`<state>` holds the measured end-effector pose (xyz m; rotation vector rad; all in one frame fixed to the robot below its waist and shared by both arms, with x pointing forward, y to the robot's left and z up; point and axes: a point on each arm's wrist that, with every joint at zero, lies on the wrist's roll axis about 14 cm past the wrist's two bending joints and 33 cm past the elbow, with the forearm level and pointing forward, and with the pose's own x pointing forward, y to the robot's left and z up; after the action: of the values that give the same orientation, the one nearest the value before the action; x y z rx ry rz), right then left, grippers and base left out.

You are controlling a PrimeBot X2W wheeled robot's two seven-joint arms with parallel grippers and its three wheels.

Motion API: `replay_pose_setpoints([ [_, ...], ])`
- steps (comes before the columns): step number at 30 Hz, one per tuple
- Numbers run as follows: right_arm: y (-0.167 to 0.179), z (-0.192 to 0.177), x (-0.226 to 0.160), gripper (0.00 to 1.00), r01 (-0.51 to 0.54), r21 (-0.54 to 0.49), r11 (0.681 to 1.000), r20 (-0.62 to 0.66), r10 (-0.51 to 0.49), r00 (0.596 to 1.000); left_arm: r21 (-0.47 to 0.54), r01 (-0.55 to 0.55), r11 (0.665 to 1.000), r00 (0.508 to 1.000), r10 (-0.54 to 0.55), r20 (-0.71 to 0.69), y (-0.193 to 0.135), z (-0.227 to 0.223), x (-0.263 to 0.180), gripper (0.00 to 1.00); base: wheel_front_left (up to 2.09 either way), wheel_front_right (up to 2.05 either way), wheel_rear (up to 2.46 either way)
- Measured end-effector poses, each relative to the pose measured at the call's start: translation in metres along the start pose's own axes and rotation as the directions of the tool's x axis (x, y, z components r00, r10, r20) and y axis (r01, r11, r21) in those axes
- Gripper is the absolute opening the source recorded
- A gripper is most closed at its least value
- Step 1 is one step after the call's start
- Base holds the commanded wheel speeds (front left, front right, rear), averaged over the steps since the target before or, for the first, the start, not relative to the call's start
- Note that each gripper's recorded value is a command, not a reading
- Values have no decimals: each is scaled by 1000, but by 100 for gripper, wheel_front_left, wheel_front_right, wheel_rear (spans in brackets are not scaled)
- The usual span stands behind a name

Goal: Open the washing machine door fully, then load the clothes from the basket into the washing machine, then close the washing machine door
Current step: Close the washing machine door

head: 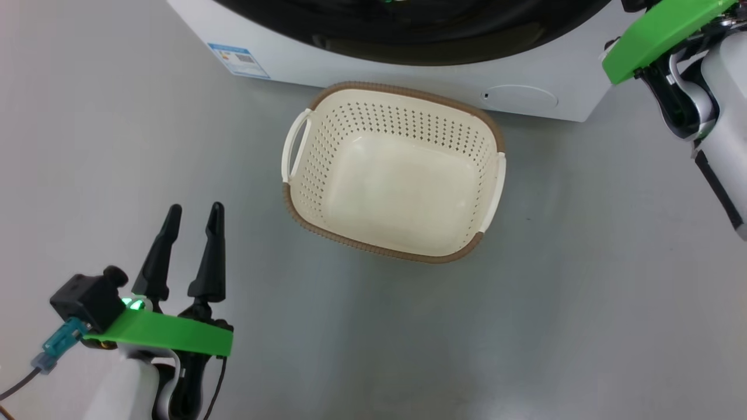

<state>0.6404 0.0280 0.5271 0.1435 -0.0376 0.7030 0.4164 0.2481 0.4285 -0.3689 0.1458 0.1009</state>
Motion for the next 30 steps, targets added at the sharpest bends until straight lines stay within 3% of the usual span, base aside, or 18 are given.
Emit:
replay_pose_setpoints([
  [13, 8, 16, -3, 0, 20, -9, 1000, 15, -20, 1000, -19, 4, 1000, 999, -4, 37, -3, 14, -5, 100, 0, 0, 0],
  [15, 10, 15, -9, 26, 21, -10, 1000, 8, -21, 1000, -21, 13, 1000, 999, -12, 44, -6, 16, -5, 100, 0, 0, 0],
  [16, 11, 14, -13, 45, 21, -10, 1000, 2, -21, 1000, -23, 18, 1000, 999, -17, 47, -7, 17, -6, 100, 0, 0, 0],
  [17, 13, 12, -17, 87, 20, -10, 1000, -4, -20, 1000, -24, 23, 999, 999, -22, 50, -9, 18, -6, 100, 0, 0, 0],
  [18, 14, 11, -21, 100, 19, -10, 1000, -8, -19, 1000, -25, 28, 999, 998, -27, 53, -10, 19, -6, 100, 0, 0, 0],
  [30, 14, 21, -85, 100, 90, 36, 995, 11, -91, 996, -25, 102, 994, 993, -101, 59, -32, 22, -12, 100, 0, 0, 0],
])
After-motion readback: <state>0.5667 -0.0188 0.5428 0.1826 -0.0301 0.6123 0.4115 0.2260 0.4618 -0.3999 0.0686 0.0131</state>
